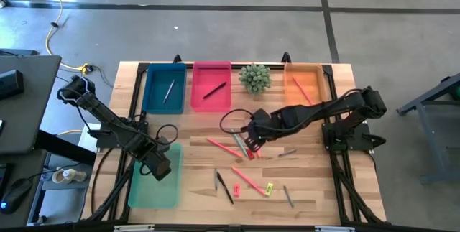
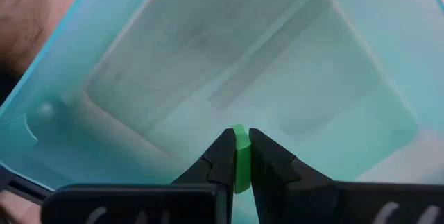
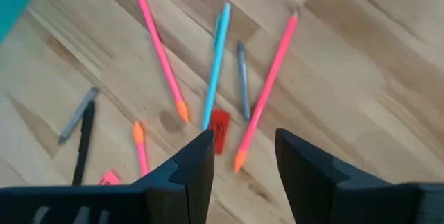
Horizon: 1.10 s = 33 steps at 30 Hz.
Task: Sort crayons/erasers/pens/pencils in bins
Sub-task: Put the green eraser into the green bin, then put the pink pencil into the orange bin
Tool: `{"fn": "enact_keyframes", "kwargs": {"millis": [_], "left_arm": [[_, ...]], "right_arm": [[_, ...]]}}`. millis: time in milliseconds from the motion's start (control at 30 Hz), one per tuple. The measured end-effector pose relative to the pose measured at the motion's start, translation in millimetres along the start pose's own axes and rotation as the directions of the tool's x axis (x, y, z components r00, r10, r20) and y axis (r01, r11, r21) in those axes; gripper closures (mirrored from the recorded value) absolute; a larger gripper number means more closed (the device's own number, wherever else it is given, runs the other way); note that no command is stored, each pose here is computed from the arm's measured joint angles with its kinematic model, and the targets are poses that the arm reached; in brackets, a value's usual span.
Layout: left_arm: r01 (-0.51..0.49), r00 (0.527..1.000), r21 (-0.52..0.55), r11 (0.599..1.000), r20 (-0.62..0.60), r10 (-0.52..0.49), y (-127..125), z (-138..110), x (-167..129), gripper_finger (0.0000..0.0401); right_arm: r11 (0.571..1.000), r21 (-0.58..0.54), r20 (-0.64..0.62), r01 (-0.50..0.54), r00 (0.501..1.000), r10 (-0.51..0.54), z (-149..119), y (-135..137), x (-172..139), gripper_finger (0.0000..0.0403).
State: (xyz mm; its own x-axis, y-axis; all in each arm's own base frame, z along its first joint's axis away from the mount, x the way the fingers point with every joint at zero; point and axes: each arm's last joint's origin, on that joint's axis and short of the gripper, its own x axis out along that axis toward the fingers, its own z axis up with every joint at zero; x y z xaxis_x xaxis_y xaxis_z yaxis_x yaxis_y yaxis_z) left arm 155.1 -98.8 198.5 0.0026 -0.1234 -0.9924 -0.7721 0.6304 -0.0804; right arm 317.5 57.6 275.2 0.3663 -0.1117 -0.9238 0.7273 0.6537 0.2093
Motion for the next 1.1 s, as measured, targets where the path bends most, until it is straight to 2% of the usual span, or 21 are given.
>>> {"fn": "enact_keyframes", "kwargs": {"millis": [233,467,633,900,1100], "left_arm": [[0.0,1.0,0.027,1.0,0.0,0.0,0,0,0,0.0327],[0.01,0.998,0.026,1.0,-0.06,-0.008,0,-2,0,0.0273],[0.047,0.994,0.041,0.998,-0.097,-0.043,2,-4,-7,0.0253],[0.22,0.975,0.068,0.973,-0.048,-0.218,6,-7,-45,0.026],[0.356,0.926,0.073,0.931,0.102,-0.362,18,-6,-78,0.0265]], "right_arm": [[0.997,0.055,-0.063,0.051,0.997,-0.048,-15,10,18,0.0258],[0.994,0.035,-0.174,0.1,0.98,-0.093,-32,22,52,0.0258],[0.992,0.027,-0.243,0.124,0.963,-0.114,-40,26,68,0.0258],[0.987,0.023,-0.288,0.16,0.946,-0.146,-45,28,88,0.0258],[0.981,0.015,-0.3,0.192,0.937,-0.179,-48,28,103,0.0258]]}}
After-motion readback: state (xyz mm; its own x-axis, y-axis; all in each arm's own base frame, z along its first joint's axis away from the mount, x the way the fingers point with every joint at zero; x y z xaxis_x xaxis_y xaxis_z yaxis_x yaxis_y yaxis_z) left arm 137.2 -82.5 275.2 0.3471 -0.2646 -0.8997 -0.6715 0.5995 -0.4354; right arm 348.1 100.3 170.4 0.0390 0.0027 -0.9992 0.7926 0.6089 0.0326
